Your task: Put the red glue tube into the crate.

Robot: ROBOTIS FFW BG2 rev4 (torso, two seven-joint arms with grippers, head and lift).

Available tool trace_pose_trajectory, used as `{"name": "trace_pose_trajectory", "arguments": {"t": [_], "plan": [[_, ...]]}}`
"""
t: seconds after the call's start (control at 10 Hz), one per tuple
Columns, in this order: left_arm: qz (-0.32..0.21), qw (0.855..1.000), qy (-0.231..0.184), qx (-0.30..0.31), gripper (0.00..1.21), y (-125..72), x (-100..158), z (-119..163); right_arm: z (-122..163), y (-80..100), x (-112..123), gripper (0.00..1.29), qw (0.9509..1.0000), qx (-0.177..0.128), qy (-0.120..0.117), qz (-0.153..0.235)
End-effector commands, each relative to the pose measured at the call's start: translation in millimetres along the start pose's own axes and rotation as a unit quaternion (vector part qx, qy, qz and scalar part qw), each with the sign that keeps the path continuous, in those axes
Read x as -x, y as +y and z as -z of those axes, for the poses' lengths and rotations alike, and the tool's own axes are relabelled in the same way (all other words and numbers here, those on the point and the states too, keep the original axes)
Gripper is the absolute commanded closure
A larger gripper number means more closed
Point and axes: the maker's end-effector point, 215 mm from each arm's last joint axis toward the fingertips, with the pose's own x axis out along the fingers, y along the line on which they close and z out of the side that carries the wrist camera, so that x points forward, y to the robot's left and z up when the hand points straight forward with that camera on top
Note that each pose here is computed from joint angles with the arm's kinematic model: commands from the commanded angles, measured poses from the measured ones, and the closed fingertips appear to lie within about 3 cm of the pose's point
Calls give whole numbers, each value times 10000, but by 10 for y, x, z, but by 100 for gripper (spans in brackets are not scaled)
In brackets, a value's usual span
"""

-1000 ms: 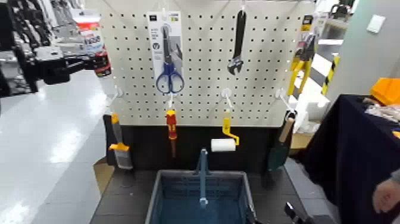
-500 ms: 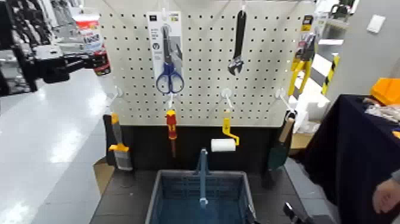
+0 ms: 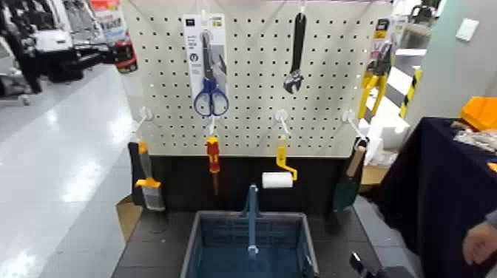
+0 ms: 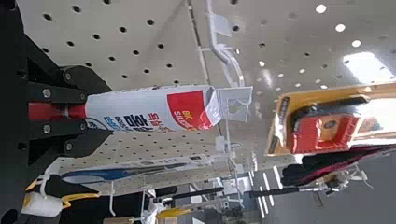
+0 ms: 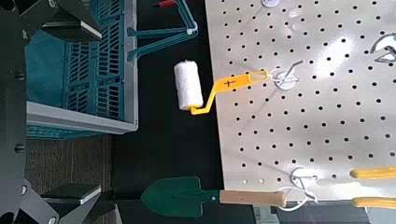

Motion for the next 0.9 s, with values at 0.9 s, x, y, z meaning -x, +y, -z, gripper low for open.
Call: {"name": "trace_pose_trajectory", "arguments": {"t": [0.9], "plan": [[312, 9987, -275, -300, 118, -364, -156, -396, 13, -4, 0, 16, 10000, 12, 28, -11]]}}
